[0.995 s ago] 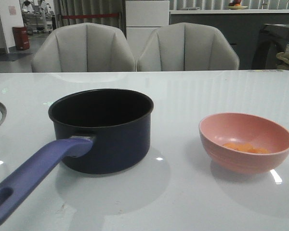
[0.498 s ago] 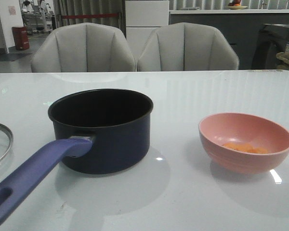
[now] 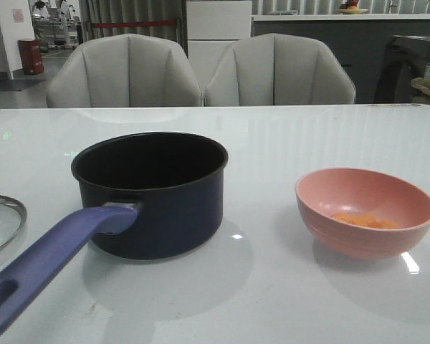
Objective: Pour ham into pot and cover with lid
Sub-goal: 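Set the glass lid down on the table beside the pot, then move the right gripper to the pink bowl and grip its rim, then lift the pink bowl with the right gripper over the pot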
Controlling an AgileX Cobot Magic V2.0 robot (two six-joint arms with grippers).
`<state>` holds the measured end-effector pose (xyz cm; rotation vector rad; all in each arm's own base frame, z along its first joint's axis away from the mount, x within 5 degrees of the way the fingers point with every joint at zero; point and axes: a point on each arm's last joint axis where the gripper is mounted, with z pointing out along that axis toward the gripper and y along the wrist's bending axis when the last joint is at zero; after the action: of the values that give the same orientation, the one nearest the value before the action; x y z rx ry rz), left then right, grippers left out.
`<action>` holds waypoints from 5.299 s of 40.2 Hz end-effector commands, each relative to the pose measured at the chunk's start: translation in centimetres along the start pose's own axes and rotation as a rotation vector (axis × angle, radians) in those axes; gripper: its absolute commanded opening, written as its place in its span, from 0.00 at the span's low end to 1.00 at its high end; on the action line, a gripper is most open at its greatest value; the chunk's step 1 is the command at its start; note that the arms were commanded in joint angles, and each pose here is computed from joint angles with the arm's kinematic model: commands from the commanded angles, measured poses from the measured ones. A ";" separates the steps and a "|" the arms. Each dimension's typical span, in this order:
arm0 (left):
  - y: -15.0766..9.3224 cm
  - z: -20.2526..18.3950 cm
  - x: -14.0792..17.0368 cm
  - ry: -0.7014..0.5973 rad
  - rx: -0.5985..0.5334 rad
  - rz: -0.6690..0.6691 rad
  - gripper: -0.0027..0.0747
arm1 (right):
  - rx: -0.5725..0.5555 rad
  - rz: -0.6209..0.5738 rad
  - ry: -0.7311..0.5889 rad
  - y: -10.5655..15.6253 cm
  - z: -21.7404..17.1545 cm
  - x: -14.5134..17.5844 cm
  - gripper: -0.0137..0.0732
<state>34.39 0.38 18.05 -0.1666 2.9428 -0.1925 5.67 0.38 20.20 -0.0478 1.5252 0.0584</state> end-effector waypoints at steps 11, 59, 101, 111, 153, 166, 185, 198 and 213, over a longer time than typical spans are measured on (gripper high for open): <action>-1.8 -5.9 -1.1 -0.134 0.025 0.051 0.87 | 0.003 -0.014 -0.097 0.0 -0.2 -0.6 0.37; -0.3 -17.6 24.4 -1.229 0.084 0.204 0.87 | 0.003 -0.014 -0.096 0.0 -0.2 -0.6 0.37; -0.5 -16.5 26.3 -1.387 0.194 0.347 0.87 | 0.002 -0.013 -0.122 0.0 0.3 -7.8 0.37; -0.5 -16.5 26.3 -1.387 0.194 0.347 0.87 | 0.009 0.002 0.198 0.0 3.3 -11.3 0.37; -0.5 -16.5 26.3 -1.386 0.194 0.347 0.87 | -0.064 0.231 0.987 1.5 17.1 -8.5 0.74; -0.5 -16.5 26.3 -1.386 0.194 0.347 0.87 | -0.058 0.277 1.129 1.5 23.2 -4.2 0.74; -0.5 -16.5 26.3 -1.384 0.194 0.347 0.87 | -0.032 0.428 1.238 0.0 26.2 1.1 0.74; -0.5 -16.5 26.3 -1.384 0.194 0.347 0.87 | -0.052 0.402 1.244 -0.1 27.1 1.8 0.33; -0.5 -16.4 26.3 -1.382 0.193 0.347 0.87 | -0.192 0.349 1.089 1.5 28.0 -5.4 0.31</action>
<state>5.63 -1.50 27.90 0.1970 1.6238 -0.1839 33.30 2.83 21.85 0.1142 2.7574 0.4911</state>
